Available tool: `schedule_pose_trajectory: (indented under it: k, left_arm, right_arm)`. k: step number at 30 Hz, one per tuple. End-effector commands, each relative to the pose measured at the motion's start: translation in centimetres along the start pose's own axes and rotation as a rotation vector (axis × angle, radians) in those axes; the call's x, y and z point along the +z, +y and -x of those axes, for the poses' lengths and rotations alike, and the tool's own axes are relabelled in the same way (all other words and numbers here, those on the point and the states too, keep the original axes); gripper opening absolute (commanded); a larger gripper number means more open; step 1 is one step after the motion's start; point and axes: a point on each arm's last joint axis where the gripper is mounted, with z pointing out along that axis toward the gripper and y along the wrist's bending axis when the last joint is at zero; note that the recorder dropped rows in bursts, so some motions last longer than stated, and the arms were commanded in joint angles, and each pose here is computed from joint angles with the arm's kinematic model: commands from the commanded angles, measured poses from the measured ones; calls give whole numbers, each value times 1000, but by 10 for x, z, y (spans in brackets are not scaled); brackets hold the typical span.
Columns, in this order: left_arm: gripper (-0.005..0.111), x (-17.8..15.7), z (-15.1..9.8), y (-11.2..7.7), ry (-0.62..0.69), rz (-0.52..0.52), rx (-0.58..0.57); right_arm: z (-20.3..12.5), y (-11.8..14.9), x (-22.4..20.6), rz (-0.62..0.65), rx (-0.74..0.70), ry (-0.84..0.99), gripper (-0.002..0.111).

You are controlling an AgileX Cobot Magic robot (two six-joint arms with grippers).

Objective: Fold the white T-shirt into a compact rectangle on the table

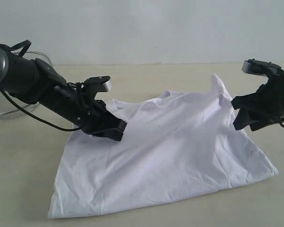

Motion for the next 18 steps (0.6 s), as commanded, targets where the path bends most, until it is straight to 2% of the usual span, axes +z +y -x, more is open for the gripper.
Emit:
schedule_pose_trajectory:
  k: [1, 10, 18]
  left_arm:
    - [5, 0, 2, -2, -4, 7, 1]
    - [5, 0, 1, -1, 7, 20, 9]
    - [5, 17, -11, 7, 73, 15, -38]
  right_arm:
    - [-1, -5, 12, 11, 28, 19, 38]
    - [-1, -4, 12, 21, 38, 19, 41]
    - [-2, -3, 12, 28, 38, 29, 41]
